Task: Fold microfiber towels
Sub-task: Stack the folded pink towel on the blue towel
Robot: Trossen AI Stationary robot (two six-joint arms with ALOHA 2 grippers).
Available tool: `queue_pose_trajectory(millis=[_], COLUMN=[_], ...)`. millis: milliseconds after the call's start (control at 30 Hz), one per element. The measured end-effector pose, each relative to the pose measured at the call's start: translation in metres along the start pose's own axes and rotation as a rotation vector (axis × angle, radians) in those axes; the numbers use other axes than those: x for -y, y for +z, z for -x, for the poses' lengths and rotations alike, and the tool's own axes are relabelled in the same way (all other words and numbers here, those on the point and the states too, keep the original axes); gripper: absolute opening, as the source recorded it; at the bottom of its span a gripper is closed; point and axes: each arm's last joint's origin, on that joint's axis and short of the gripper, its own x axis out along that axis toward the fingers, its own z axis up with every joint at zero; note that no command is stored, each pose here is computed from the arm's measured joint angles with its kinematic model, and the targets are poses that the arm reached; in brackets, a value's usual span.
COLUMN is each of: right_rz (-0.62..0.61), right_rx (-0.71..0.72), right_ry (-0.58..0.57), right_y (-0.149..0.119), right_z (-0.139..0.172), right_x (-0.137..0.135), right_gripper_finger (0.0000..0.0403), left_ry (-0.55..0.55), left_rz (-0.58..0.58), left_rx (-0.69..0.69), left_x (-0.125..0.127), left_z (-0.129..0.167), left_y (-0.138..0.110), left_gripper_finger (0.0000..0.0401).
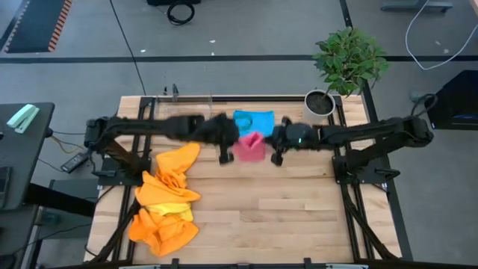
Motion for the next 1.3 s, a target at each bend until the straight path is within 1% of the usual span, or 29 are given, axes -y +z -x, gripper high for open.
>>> queue_pose_trajectory(millis=[67, 167, 233, 300, 367, 400, 467, 500, 567, 600, 700, 833, 933, 1033, 1133, 1200, 1300], right_rz=[0.023, 0.106, 0.18, 0.241, 0.277, 0.273, 0.23, 0.204, 0.197, 0.204, 0.22, 0.242, 0.235, 0.221, 0.188, 0.176, 0.154], right_rx=[0.028, 0.035, 0.025, 0.013, -0.027, -0.048, -0.094, -0.128, -0.213, -0.255, -0.324, -0.339, -0.332, -0.323, -0.325, -0.342, -0.351], right_ry=[-0.068, -0.172, -0.217, -0.247, -0.262, -0.259, -0.221, -0.191, -0.132, -0.105, -0.053, -0.04, -0.048, -0.052, -0.057, -0.045, -0.019], right_y=[0.005, 0.012, 0.017, 0.021, 0.018, 0.013, 0.002, -0.007, -0.029, -0.04, -0.06, -0.069, -0.068, -0.066, -0.065, -0.066, -0.065], right_z=[0.0, 0.0, -0.002, -0.007, -0.017, -0.022, -0.036, -0.045, -0.061, -0.068, -0.079, -0.081, -0.08, -0.08, -0.078, -0.076, -0.071], right_x=[0.02, 0.052, 0.071, 0.091, 0.109, 0.117, 0.126, 0.126, 0.12, 0.114, 0.094, 0.075, 0.069, 0.068, 0.068, 0.068, 0.067], right_gripper_finger=[0.0039, 0.0039, 0.0039, 0.0039, 0.0039, 0.0039, 0.0039, 0.0039, 0.0039, 0.0039, 0.0039, 0.0039, 0.0039, 0.0039, 0.0041, 0.0043, 0.0052], left_ry=[0.052, 0.12, 0.154, 0.188, 0.209, 0.21, 0.209, 0.203, 0.18, 0.154, 0.093, 0.053, 0.052, 0.094, 0.153, 0.156, 0.123], left_rz=[-0.024, -0.09, -0.15, -0.186, -0.196, -0.196, -0.186, -0.165, -0.129, -0.122, -0.119, -0.146, -0.188, -0.194, -0.152, -0.119, -0.078], left_rx=[0.023, 0.016, -0.001, -0.01, -0.017, -0.048, -0.094, -0.124, -0.175, -0.199, -0.279, -0.304, -0.337, -0.341, -0.373, -0.389, -0.417], left_x=[-0.026, -0.06, -0.078, -0.096, -0.11, -0.117, -0.125, -0.127, -0.126, -0.121, -0.096, -0.061, -0.044, -0.043, -0.055, -0.062, -0.066], left_z=[0.001, -0.004, -0.016, -0.028, -0.046, -0.056, -0.078, -0.088, -0.108, -0.117, -0.139, -0.144, -0.144, -0.143, -0.143, -0.142, -0.141], left_y=[0.012, 0.02, 0.021, 0.02, 0.017, 0.011, 0.001, -0.004, -0.015, -0.02, -0.036, -0.043, -0.045, -0.044, -0.048, -0.05, -0.054], left_gripper_finger=[0.0007, 0.0007, 0.0007, 0.0007, 0.0007, 0.0007, 0.0007, 0.0007, 0.0007, 0.0007, 0.0007, 0.0007, 0.0007, 0.0007, 0.0008, 0.0017, 0.0042])
